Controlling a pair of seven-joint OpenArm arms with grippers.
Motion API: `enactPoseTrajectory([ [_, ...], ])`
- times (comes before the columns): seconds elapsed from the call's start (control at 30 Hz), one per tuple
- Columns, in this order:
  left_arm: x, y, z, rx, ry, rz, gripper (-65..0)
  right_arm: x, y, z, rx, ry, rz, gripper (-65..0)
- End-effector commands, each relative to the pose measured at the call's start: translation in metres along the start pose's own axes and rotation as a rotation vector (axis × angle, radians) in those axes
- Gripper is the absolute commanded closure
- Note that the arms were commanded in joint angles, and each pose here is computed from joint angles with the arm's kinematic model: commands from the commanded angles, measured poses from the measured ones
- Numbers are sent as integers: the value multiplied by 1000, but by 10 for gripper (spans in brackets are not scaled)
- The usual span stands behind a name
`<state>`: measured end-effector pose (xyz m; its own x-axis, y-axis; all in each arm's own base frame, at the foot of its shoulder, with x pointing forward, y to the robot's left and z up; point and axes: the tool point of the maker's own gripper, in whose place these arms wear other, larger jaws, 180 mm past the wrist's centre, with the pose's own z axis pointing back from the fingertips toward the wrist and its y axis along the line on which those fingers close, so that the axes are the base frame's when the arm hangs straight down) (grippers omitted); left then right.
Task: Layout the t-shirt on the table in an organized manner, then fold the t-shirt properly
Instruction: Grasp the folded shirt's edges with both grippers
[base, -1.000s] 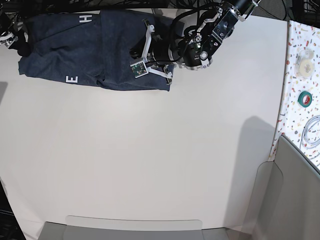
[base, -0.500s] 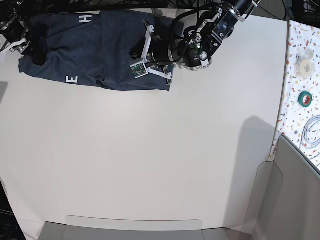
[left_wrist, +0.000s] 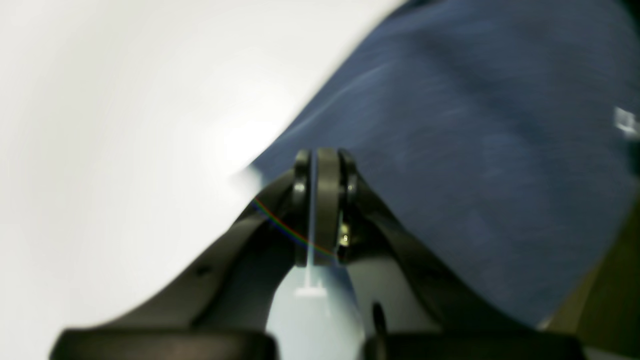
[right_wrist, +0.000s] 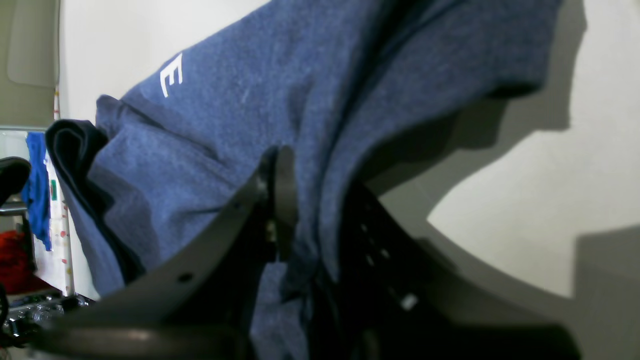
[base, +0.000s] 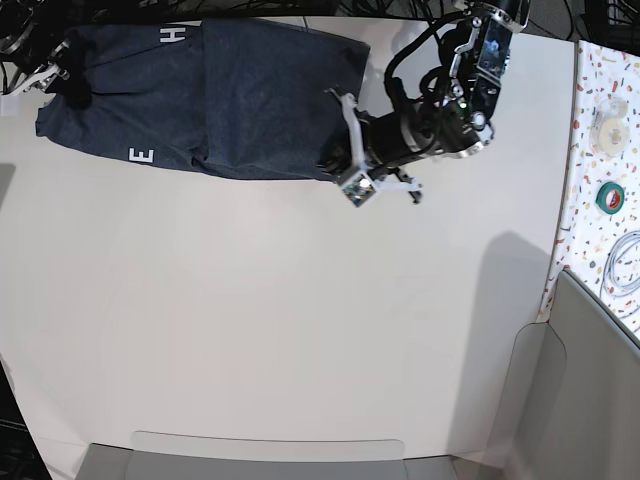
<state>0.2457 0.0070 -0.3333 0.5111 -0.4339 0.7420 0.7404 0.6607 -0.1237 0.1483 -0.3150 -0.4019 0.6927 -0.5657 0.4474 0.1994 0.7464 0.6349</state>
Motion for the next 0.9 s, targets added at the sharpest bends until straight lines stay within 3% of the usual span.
enactPoseTrajectory([
  [0.0, -8, 14, 11, 42, -2, 26, 0, -33, -15, 6, -101, 176, 10, -11],
  [0.13, -72, 42, 36, 129, 137, 108, 0, -7, 7, 9, -102, 129, 138, -10],
  [0.3, -125, 34, 54, 118, 278, 126, 0, 13, 51, 4, -68, 66, 290, -10],
  [0.47, -137, 26, 57, 105, 306, 139, 0, 13, 119, -16, 48, 75, 487, -10],
  [0.67, -136, 28, 56, 106, 305, 141, 0, -1, 209, -43, 256, 78, 670, -10],
  [0.77, -144, 29, 54, 105, 323, 158, 0, -17, 241, -61, 336, 126, 744, -11],
  [0.87, -151, 37, 50, 108, 340, 182, 0, -37, 261, -81, 348, 185, 814, -11],
])
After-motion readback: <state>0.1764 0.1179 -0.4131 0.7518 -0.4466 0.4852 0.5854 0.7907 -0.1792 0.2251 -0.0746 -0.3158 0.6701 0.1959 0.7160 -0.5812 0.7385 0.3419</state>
